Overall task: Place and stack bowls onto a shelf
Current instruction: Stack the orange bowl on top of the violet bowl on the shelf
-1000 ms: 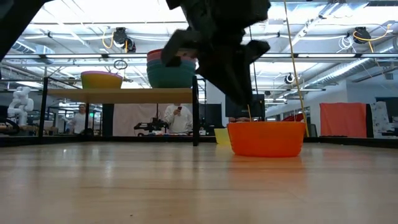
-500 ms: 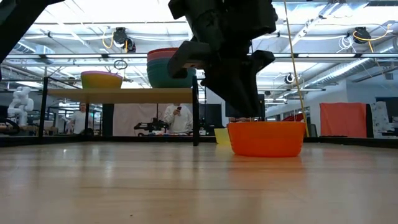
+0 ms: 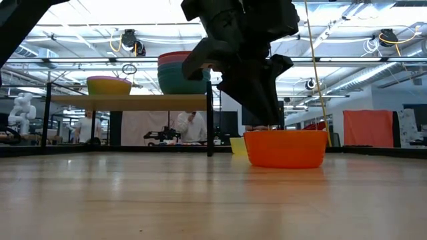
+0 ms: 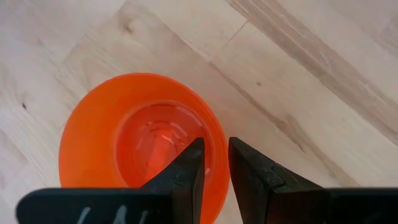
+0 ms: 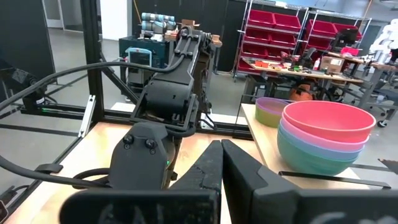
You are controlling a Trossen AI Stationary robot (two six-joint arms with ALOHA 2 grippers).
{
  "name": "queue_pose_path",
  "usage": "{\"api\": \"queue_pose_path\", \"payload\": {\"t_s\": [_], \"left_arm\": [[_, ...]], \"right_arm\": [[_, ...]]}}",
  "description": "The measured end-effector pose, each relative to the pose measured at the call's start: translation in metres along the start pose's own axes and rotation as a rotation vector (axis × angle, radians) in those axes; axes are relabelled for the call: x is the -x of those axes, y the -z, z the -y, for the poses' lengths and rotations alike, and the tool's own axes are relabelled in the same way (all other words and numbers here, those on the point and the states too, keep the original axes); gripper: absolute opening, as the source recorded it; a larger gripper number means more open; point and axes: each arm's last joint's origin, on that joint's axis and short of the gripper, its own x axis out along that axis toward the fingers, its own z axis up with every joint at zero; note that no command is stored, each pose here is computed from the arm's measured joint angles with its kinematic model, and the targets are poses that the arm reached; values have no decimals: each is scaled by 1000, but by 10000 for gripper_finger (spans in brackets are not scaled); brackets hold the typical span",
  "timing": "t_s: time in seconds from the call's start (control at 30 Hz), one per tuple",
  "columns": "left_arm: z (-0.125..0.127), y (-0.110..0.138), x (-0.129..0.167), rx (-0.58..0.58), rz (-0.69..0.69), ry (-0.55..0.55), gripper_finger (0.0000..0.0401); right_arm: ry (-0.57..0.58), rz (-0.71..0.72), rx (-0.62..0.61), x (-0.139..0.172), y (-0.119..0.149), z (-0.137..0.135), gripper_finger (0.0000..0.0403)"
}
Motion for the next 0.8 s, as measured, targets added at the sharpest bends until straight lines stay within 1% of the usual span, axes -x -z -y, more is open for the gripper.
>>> {"api": "queue_pose_path", "payload": {"t_s": [0.13,0.4,0.57,0.8], "left_arm": [[0,0,0,10,0,0,78],[0,0,0,85,-1,4,78],[2,2,-8,107,9,51,78],[2,4,-15,90,4,55,78]], "right_arm": [[0,0,0,0,0,0,0],[-1,0,1,0,0,0,0],[-1,0,21,0,0,0,0],[-1,1,22,0,0,0,0]]}}
